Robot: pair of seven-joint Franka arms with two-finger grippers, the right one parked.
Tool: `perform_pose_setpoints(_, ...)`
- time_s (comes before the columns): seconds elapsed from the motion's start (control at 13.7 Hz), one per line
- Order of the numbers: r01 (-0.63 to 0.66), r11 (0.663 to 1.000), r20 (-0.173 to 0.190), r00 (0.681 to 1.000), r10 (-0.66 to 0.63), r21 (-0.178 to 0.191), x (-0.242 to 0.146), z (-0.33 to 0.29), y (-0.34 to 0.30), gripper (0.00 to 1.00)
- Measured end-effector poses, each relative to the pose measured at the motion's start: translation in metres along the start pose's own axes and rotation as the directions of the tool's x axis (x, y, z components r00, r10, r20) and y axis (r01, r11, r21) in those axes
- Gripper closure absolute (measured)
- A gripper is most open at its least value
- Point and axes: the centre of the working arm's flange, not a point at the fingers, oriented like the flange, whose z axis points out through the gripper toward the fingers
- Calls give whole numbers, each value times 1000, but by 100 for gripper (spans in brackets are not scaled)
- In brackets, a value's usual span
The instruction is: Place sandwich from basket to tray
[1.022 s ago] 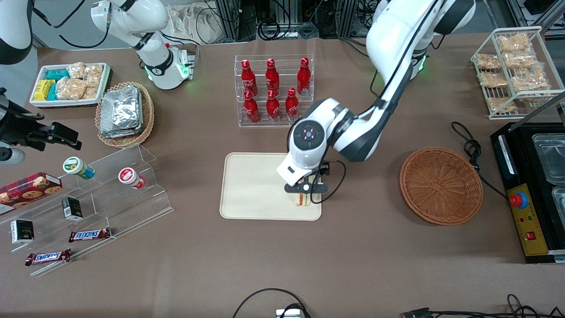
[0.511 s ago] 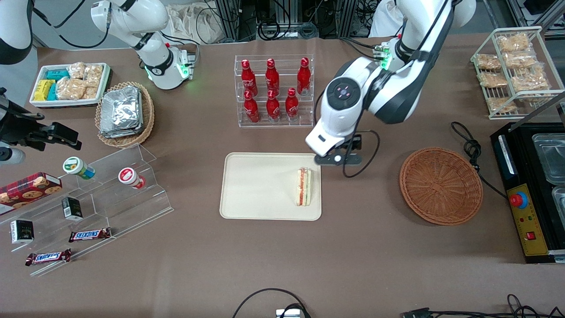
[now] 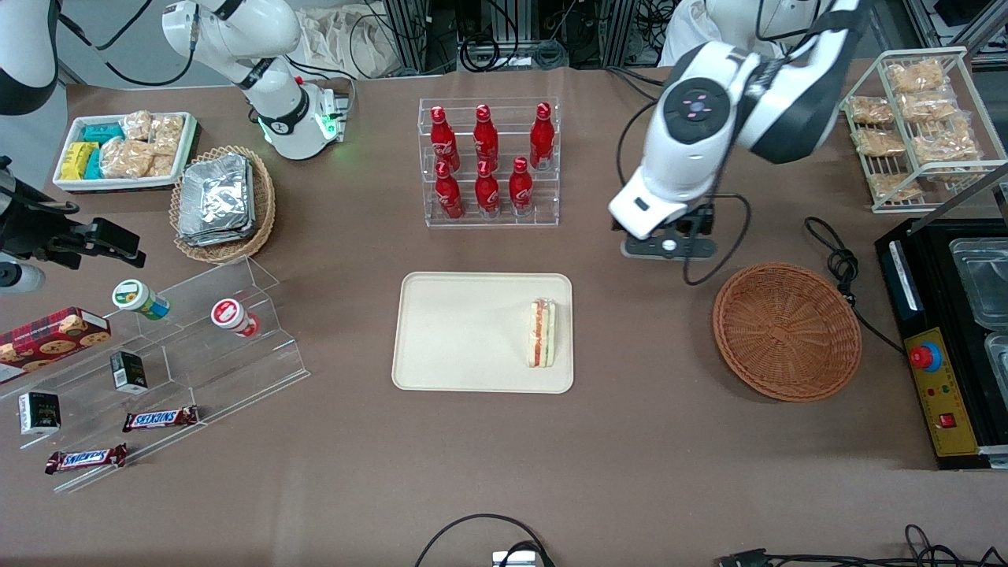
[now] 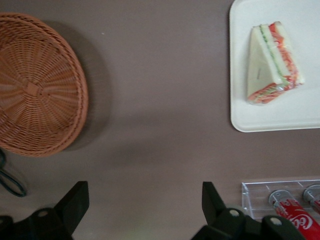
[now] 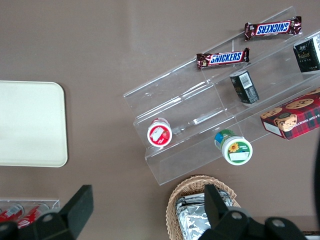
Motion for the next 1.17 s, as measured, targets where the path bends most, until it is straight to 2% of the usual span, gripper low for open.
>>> perform_pose_setpoints(0.29, 18, 1000, 6, 1000, -18, -14, 23, -24, -70, 1)
perform_pose_setpoints(0.44, 57, 998, 9, 998, -57, -20, 30, -44, -103, 5)
perform_pose_setpoints(0.58, 99, 995, -1, 995, -99, -31, 35, -57, -127, 0)
perform_pose_setpoints(0.8, 170, 983, -6, 985, -171, -68, 42, -63, -164, 0)
perform_pose_setpoints(1.17, 210, 974, 2, 978, -210, -82, 50, -58, -223, 0)
